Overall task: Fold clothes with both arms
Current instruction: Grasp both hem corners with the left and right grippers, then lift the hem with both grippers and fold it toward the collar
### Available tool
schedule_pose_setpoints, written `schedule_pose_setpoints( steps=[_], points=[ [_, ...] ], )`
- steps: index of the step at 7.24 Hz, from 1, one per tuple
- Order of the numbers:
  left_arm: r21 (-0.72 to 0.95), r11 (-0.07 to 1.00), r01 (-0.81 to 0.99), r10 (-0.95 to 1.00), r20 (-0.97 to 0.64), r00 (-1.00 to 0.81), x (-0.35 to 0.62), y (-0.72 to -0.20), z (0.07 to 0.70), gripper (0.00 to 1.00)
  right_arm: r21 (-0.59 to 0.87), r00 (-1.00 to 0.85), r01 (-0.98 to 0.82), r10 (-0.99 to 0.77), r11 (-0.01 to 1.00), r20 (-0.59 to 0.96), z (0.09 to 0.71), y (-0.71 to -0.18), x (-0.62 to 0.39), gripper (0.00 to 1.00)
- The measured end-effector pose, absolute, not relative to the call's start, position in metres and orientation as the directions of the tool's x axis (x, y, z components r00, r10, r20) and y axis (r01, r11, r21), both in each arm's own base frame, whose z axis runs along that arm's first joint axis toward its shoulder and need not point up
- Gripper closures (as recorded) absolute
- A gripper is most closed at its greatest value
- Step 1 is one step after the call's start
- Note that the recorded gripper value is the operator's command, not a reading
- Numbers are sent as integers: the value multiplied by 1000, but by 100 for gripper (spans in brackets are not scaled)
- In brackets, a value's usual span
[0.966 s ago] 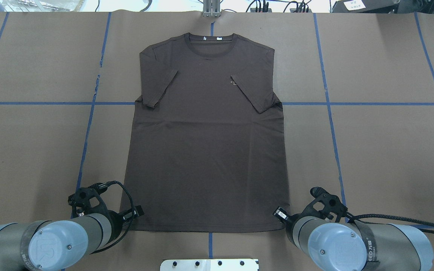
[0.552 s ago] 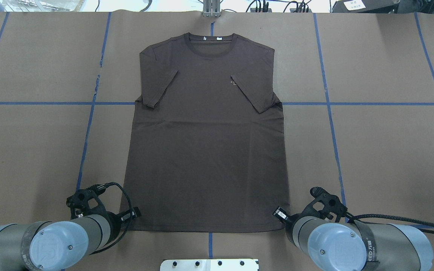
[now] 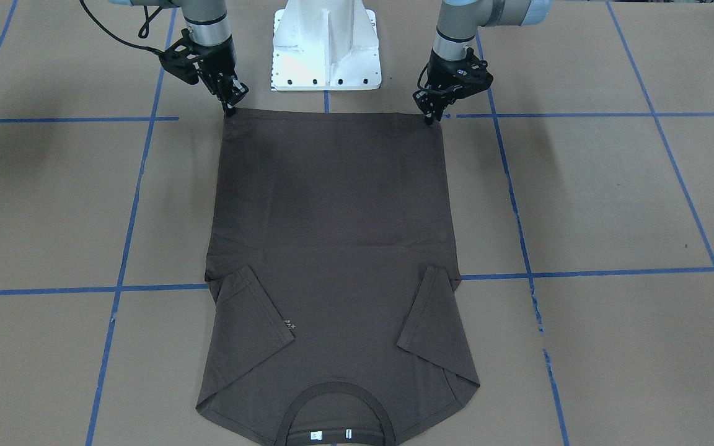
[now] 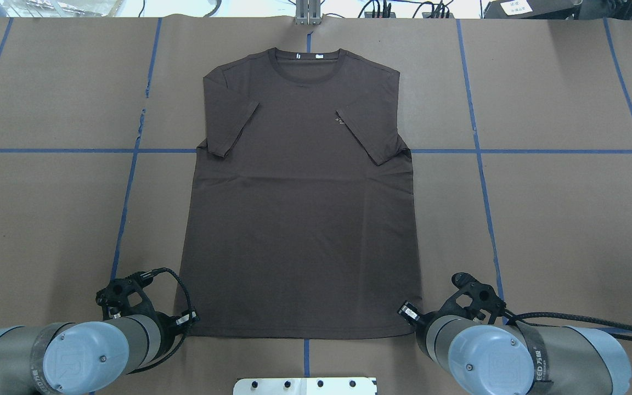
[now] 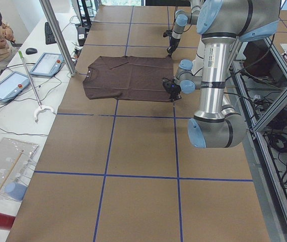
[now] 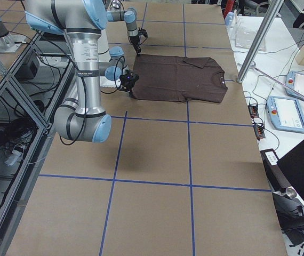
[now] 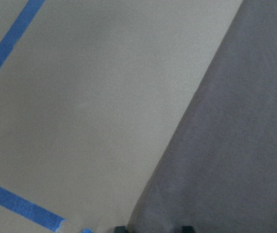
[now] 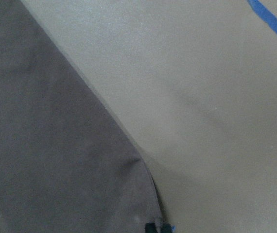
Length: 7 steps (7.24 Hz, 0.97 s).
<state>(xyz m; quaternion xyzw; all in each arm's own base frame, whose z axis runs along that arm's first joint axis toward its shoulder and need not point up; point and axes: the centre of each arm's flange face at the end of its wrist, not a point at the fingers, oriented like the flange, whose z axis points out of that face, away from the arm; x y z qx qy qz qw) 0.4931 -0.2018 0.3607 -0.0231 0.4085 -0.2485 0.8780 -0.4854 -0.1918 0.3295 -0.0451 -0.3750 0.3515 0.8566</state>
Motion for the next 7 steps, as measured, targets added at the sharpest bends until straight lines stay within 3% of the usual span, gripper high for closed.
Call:
schedule_pose_setpoints(
  steps=[7],
  points=[
    [-436, 864, 253, -504, -743, 441, 426, -170, 254, 100, -425, 486, -494, 646, 758, 588, 292, -176, -397, 100]
  ],
)
